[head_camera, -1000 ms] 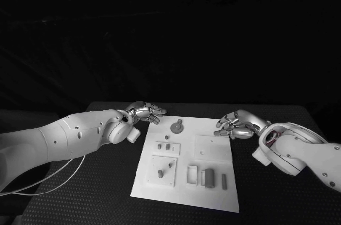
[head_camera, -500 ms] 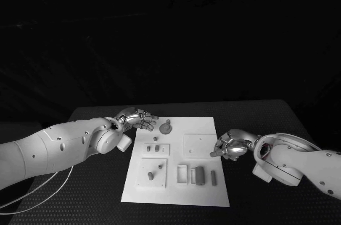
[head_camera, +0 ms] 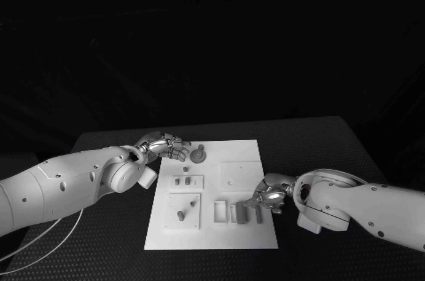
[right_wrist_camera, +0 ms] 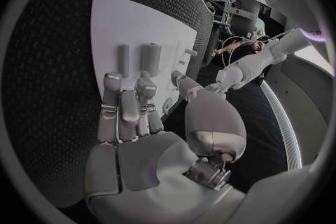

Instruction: Assemble the parts on the task board

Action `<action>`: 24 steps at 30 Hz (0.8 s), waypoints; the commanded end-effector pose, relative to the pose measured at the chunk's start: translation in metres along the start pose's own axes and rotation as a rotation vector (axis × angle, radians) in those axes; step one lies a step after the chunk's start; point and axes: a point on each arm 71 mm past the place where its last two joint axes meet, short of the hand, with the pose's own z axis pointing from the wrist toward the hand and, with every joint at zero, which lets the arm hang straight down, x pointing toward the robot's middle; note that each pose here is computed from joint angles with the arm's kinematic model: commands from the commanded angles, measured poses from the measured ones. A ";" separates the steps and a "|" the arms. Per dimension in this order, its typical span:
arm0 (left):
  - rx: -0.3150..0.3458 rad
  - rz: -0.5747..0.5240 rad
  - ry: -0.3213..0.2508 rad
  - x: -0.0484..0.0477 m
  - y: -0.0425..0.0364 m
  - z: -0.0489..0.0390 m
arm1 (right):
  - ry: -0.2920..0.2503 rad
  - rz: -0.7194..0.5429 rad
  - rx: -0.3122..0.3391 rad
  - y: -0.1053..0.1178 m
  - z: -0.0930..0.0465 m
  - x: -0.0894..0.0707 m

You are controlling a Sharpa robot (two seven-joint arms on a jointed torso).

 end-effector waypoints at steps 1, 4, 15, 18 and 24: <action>0.021 -0.011 0.021 0.0024 -0.0021 -0.0005 | 0.031 -0.027 0.044 0.000 0.002 0.006; 0.021 -0.011 0.022 0.0025 -0.0021 -0.0008 | 0.033 -0.041 0.048 0.002 0.005 0.007; 0.020 -0.013 0.032 0.0039 -0.0023 -0.0015 | 0.059 -0.077 0.062 0.005 0.013 0.015; 0.020 -0.014 0.035 0.0048 -0.0026 -0.0014 | 0.064 -0.101 0.069 0.005 0.016 0.016; 0.018 -0.015 0.040 0.0060 -0.0028 -0.0017 | 0.085 -0.069 0.075 0.006 0.021 0.022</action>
